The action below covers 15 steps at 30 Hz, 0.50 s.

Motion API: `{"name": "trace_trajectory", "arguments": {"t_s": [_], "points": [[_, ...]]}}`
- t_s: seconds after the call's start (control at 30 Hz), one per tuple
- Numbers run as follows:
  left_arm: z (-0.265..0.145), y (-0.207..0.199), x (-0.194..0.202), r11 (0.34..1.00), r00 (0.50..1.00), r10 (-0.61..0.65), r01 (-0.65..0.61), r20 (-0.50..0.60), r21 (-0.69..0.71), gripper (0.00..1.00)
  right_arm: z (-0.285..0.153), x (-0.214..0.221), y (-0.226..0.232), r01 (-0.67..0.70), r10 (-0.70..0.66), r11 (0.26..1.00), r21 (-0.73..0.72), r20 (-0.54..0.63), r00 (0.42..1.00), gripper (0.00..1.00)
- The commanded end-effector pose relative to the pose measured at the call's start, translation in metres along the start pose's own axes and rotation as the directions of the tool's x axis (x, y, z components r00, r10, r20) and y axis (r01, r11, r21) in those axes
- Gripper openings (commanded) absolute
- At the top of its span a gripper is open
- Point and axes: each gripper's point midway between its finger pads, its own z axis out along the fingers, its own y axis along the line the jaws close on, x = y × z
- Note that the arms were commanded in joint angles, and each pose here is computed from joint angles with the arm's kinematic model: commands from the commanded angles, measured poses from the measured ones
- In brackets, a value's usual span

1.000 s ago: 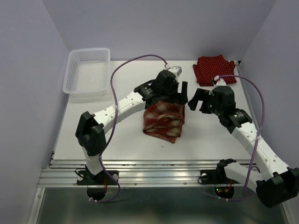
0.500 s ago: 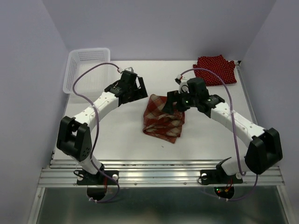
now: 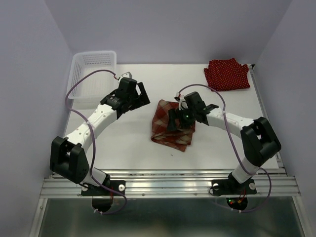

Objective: Fold and stack the skirts
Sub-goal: Fold the skirt

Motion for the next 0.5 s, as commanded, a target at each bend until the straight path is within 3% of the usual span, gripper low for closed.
{"name": "trace_trajectory", "arguments": {"t_s": [0.0,0.3,0.47], "points": [[0.002,-0.003,-0.008,1.0,1.0,-0.004,0.003,0.025,0.008,0.99,0.0,0.04,-0.004,-0.023,0.023,1.0,0.0,-0.051,0.998,1.0],[0.023,-0.022,-0.004,0.998,0.999,0.025,-0.022,-0.033,0.063,0.99,-0.008,0.121,-0.036,-0.083,0.094,0.993,0.087,-0.131,0.987,1.0],[0.022,-0.035,0.0,0.992,0.997,0.064,-0.06,-0.039,0.11,0.99,-0.012,0.093,-0.026,-0.063,0.068,0.995,0.071,-0.07,0.995,1.0]]}}
